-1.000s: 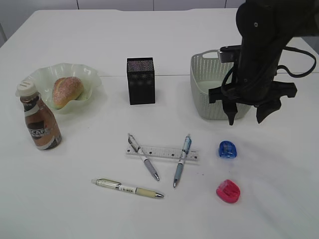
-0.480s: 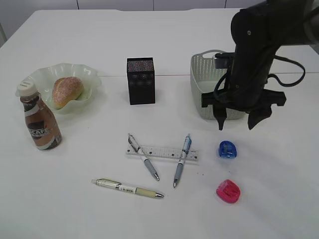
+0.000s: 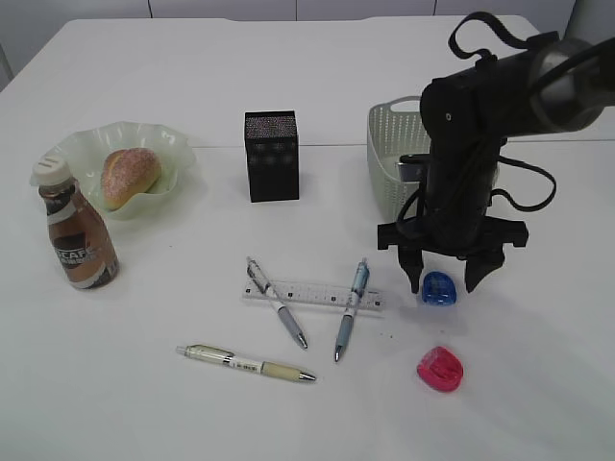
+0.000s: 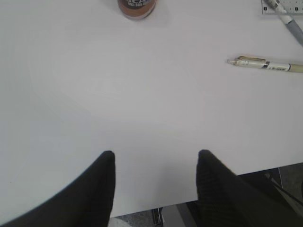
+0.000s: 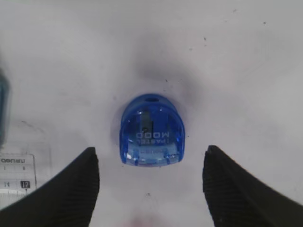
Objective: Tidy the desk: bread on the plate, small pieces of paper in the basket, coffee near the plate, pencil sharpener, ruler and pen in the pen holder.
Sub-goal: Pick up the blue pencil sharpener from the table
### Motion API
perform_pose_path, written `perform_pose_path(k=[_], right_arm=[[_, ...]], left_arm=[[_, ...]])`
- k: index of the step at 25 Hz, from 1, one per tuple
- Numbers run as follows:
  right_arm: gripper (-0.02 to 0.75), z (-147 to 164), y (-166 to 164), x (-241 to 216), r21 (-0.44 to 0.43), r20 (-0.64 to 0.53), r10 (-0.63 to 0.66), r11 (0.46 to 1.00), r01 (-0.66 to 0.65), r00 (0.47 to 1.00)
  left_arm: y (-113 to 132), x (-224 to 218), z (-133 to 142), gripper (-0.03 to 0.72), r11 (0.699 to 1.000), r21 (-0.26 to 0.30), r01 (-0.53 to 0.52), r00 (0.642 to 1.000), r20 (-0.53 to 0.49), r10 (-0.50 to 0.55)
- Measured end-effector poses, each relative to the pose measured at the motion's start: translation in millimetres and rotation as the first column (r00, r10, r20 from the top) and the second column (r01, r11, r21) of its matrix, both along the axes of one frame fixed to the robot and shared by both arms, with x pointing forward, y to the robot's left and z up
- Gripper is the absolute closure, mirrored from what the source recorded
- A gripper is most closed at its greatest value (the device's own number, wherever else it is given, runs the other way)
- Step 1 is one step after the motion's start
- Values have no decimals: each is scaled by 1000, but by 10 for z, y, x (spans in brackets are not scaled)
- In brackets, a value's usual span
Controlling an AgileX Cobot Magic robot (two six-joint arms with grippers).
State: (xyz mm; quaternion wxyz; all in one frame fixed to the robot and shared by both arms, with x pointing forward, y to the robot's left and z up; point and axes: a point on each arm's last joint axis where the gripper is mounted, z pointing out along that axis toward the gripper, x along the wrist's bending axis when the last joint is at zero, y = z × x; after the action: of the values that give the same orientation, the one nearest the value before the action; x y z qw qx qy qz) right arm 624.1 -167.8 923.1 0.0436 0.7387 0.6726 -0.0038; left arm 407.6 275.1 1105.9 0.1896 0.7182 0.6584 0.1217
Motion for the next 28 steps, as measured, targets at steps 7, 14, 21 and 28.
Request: perform_pose_path(k=[7, 14, 21, 28], right_arm=[[234, -61, 16, 47, 11, 34, 10, 1000, -10, 999], [236, -59, 27, 72, 21, 61, 13, 1000, -15, 998], [255, -58, 16, 76, 9, 65, 22, 1000, -23, 998], [258, -57, 11, 81, 2, 70, 28, 1000, -28, 997]], left_arm=[[0, -1, 0, 302, 1000, 0, 0, 1000, -1, 0], [0, -1, 0, 307, 1000, 0, 0, 1000, -1, 0], [-1, -1, 0, 307, 1000, -1, 0, 1000, -1, 0], [-1, -1, 0, 307, 1000, -1, 0, 1000, -1, 0]])
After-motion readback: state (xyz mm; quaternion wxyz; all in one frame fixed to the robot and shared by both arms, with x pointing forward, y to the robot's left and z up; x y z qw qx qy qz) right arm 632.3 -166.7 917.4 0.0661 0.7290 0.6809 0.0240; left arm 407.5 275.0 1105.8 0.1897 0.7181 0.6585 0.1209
